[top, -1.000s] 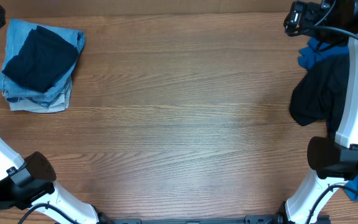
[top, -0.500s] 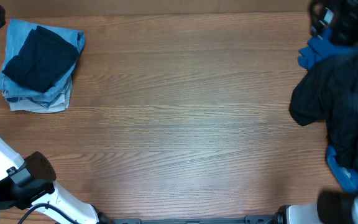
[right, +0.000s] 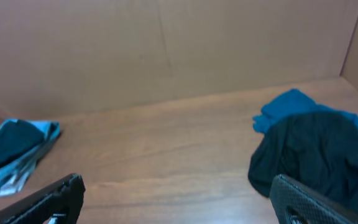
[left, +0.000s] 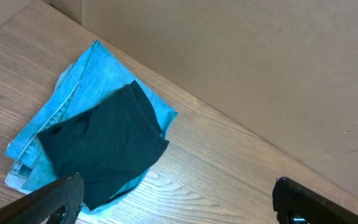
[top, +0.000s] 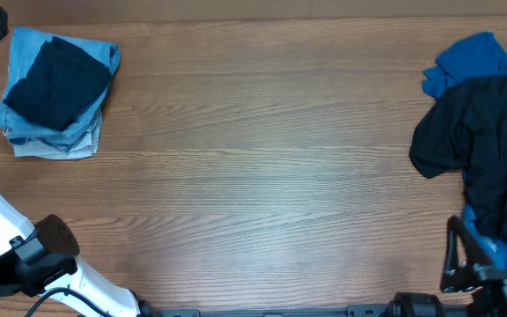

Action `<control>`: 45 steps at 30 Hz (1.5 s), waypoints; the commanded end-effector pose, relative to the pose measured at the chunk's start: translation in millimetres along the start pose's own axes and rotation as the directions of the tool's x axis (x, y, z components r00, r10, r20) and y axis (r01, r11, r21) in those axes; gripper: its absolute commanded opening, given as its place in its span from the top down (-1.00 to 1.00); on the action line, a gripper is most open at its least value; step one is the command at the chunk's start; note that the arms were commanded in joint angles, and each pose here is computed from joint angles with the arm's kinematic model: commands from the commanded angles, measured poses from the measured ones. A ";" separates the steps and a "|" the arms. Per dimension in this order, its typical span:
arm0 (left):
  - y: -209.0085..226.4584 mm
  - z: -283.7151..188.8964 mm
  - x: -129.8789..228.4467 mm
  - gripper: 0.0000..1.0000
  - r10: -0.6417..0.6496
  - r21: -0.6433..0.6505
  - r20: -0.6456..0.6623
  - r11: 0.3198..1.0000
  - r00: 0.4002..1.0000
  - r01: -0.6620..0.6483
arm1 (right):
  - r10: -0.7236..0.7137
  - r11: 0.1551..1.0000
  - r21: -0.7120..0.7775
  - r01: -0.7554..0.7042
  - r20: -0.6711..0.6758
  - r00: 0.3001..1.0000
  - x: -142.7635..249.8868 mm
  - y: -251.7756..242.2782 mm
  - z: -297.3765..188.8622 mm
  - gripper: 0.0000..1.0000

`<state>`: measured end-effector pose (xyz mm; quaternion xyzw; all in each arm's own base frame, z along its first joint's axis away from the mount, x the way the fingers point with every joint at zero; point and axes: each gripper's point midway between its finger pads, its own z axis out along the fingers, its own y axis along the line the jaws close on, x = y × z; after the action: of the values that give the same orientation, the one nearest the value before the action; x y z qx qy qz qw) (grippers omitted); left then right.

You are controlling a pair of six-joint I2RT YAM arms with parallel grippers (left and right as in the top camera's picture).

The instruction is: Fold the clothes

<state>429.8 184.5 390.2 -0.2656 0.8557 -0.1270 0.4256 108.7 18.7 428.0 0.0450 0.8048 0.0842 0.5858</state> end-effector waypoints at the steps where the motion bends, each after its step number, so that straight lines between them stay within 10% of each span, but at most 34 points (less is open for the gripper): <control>1: 0.8 3.4 0.8 -1.00 -0.017 0.007 -0.008 1.000 1.000 0.017 | -0.001 1.000 -0.025 0.001 -0.006 1.000 21.6 -2.6 16.8 -1.00; 14: 0.8 3.4 0.8 -1.00 -0.017 0.007 -0.008 1.000 1.000 0.017 | -0.030 0.974 -0.218 0.061 0.143 0.989 109.1 -3.3 142.2 -1.00; 28: 0.8 3.4 0.8 -1.00 -0.017 0.007 -0.008 1.000 1.000 0.017 | -0.041 0.964 -0.215 0.159 0.469 0.882 137.2 -12.2 175.6 -1.00; 45: 0.8 3.4 0.8 -1.00 -0.017 0.007 -0.008 1.000 1.000 0.017 | -0.041 0.986 -0.137 0.093 0.339 0.940 183.3 -34.6 200.5 -1.00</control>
<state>429.8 184.4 390.2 -0.2655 0.8557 -0.1272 0.4257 242.8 33.1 199.6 -0.0184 0.6755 0.1178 0.7276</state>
